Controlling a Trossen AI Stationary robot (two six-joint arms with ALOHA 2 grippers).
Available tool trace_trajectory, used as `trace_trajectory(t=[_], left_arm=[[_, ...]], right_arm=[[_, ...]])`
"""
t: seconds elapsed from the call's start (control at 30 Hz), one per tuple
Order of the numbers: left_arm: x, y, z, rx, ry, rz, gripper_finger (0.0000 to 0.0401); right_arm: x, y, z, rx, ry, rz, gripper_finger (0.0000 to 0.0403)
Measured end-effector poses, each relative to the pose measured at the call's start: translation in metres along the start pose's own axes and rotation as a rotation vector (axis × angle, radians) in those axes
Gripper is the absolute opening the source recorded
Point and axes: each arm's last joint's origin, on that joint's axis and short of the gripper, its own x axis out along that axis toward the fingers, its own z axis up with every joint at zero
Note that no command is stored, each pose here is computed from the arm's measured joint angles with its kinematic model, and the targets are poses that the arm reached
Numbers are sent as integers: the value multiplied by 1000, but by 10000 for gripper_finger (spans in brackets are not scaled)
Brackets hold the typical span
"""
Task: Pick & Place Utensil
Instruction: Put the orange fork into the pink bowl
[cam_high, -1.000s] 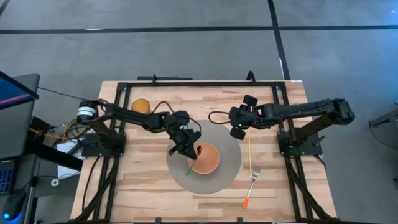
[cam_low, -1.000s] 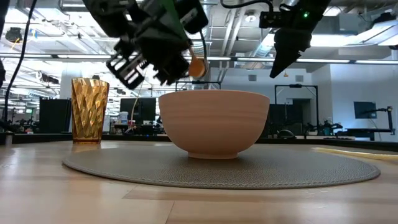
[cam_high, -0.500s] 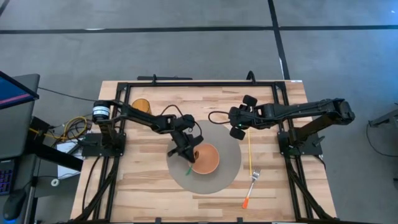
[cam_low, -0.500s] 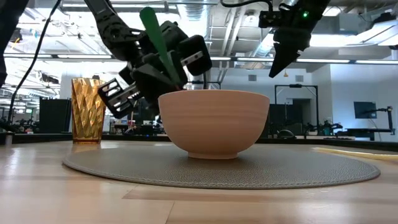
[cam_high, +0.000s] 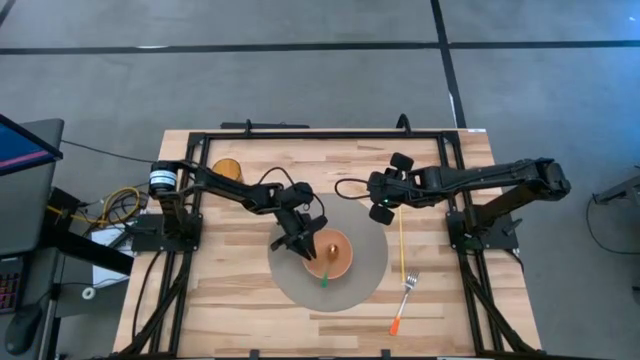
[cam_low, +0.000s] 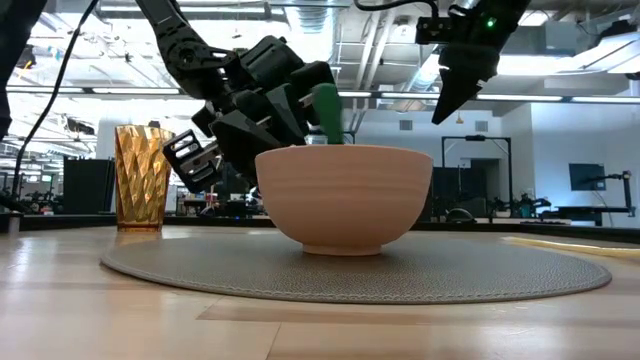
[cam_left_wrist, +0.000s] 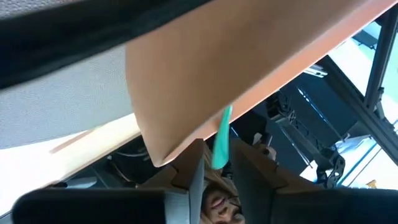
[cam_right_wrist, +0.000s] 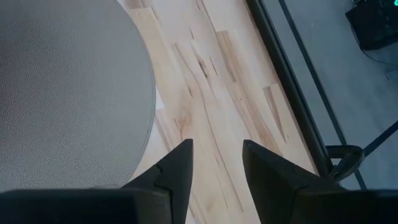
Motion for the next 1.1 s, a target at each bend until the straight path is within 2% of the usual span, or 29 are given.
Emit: trace_trajectory(t=[0.13, 0.3, 0.5, 0.7, 0.77, 0.87, 0.97, 1.1], left_arm=[[-3, -3, -2, 30, 1, -18, 95], [-14, -21, -18, 267, -9, -105, 96], [-42, -45, -62, 709, -180, -223, 90], [-79, -62, -113, 1220, -466, -310, 83], [-89, -64, -129, 1375, -557, -311, 80], [-101, -62, -146, 1548, -659, -277, 75], [-108, -57, -153, 1642, -714, -196, 69], [-112, -48, -151, 1695, -765, -35, 62]], right_arm=[[0, 0, 0, 0, 0, 0, 130], [0, 0, 1, 4, -6, 1, 130], [0, 0, 3, -10, -25, 4, 134], [0, 1, 5, 2, -43, 6, 132], [0, 1, 6, 18, -53, 9, 133], [-1, 2, 6, 80, -56, 14, 134], [-2, 4, 5, 161, -50, 35, 133], [-7, 13, -2, 314, 26, 126, 132]])
